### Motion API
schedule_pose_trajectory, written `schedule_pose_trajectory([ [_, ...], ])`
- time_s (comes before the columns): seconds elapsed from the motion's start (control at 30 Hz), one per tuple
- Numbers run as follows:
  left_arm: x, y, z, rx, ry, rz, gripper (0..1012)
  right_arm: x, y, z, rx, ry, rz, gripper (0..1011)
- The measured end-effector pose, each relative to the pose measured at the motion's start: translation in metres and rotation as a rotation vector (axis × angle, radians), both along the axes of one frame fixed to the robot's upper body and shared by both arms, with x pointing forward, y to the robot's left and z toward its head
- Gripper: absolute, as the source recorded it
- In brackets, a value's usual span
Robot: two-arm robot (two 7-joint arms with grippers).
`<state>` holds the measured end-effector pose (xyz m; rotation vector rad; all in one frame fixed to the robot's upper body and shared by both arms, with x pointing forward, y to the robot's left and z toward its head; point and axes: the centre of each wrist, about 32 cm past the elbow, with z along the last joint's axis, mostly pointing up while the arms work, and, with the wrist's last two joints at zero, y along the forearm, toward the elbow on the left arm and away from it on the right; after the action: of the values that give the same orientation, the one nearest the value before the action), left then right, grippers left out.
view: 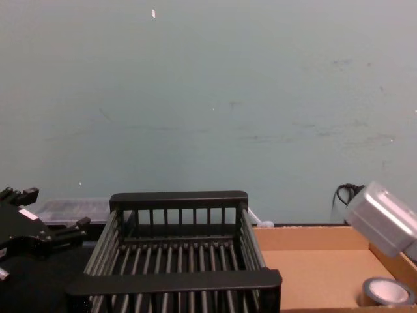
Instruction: Pick up the white tape and place it into the black box , Pick up the silver tape and place it into the brown box.
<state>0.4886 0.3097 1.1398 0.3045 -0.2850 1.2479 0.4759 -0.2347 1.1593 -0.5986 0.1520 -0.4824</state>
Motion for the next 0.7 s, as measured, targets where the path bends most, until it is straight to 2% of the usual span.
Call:
schedule_pose_trajectory([
  [0.43, 0.0, 0.0, 0.0, 0.0, 0.0, 0.0, 1001, -0.001, -0.008, 0.009, 0.055, -0.004, -0.016, 92],
  [0.7, 0.0, 0.0, 0.0, 0.0, 0.0, 0.0, 1001, -0.003, -0.021, 0.024, 0.096, -0.033, -0.052, 92],
])
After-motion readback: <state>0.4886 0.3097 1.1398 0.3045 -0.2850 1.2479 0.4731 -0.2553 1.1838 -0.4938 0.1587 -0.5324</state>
